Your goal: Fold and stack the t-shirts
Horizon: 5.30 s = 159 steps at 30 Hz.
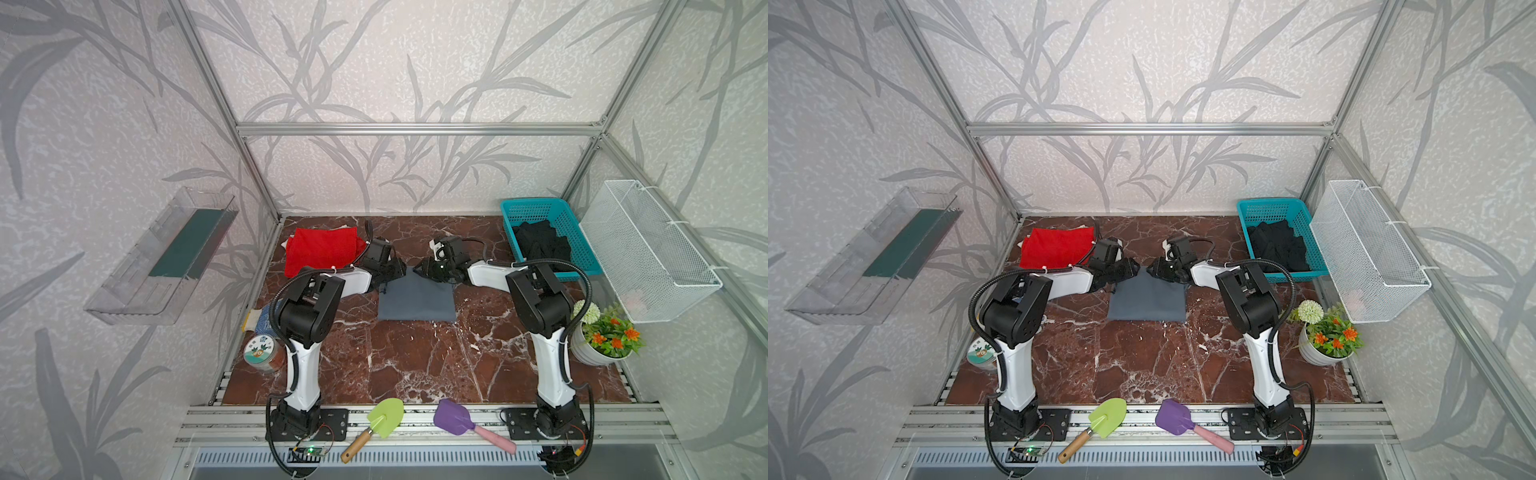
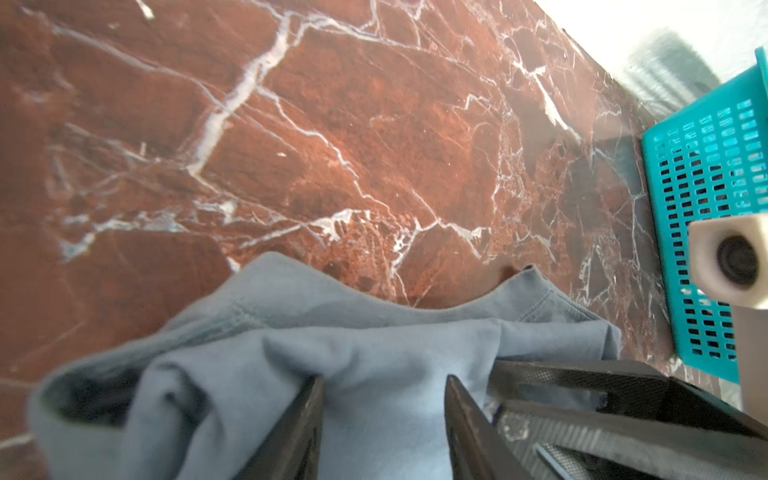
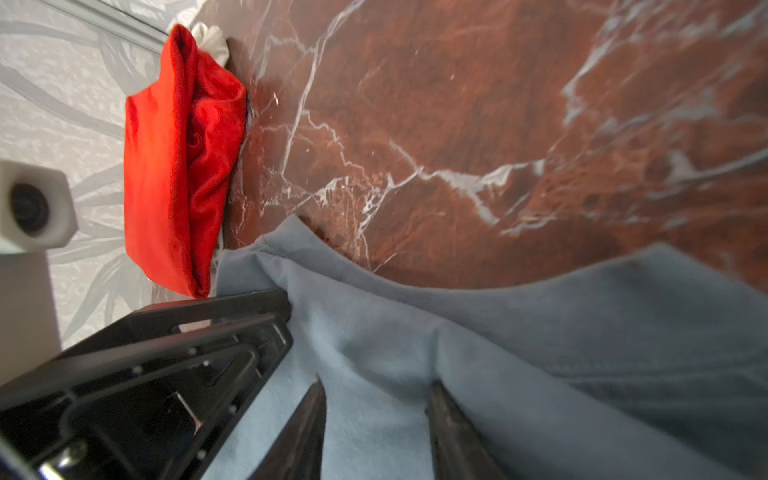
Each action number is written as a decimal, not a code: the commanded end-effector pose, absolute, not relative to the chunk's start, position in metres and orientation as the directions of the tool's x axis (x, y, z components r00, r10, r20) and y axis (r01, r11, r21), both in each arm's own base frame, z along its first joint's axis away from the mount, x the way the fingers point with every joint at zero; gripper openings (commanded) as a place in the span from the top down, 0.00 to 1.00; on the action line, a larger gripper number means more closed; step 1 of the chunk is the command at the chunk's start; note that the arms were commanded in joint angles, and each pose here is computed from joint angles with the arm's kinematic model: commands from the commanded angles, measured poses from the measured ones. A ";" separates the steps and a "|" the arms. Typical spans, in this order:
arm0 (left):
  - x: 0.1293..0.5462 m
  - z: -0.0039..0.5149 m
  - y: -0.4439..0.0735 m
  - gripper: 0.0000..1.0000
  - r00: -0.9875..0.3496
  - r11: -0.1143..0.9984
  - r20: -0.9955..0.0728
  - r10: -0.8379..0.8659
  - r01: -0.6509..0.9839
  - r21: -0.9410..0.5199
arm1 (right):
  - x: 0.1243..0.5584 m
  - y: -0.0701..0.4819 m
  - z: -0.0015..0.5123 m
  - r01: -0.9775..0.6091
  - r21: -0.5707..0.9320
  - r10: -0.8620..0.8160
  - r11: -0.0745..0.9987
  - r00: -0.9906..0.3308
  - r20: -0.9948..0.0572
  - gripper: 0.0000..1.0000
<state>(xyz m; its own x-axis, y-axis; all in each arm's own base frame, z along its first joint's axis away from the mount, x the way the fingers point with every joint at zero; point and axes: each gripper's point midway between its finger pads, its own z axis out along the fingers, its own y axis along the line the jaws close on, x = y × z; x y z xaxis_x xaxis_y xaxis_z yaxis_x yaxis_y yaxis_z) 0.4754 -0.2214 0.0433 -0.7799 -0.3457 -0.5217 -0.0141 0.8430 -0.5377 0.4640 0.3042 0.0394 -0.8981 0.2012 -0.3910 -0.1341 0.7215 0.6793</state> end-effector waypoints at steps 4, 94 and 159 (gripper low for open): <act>0.467 0.020 -0.205 0.53 -0.793 0.856 -0.499 -0.351 -0.056 -0.514 | 0.466 0.258 0.020 -0.040 0.671 0.274 0.740 -0.894 -0.355 0.58; 0.297 0.014 -0.220 0.55 -0.893 0.821 -0.385 -0.231 0.034 -0.570 | 0.293 0.174 0.012 0.159 0.608 0.296 0.778 -0.946 -0.132 0.54; 0.379 0.029 -0.200 0.32 -0.967 0.800 -0.193 -0.169 -0.020 -0.600 | 0.328 0.233 0.086 -0.081 0.531 0.085 0.843 -0.956 -0.282 0.47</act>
<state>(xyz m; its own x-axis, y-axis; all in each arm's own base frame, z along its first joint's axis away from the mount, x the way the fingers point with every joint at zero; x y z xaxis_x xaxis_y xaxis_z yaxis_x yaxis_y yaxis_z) 0.3921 -0.2022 0.0382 -0.9560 -0.1348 -0.2606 0.0474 0.8056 -0.5905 0.3203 0.2472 0.0923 -0.9540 0.1022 -0.2819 -0.0844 0.8106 0.5794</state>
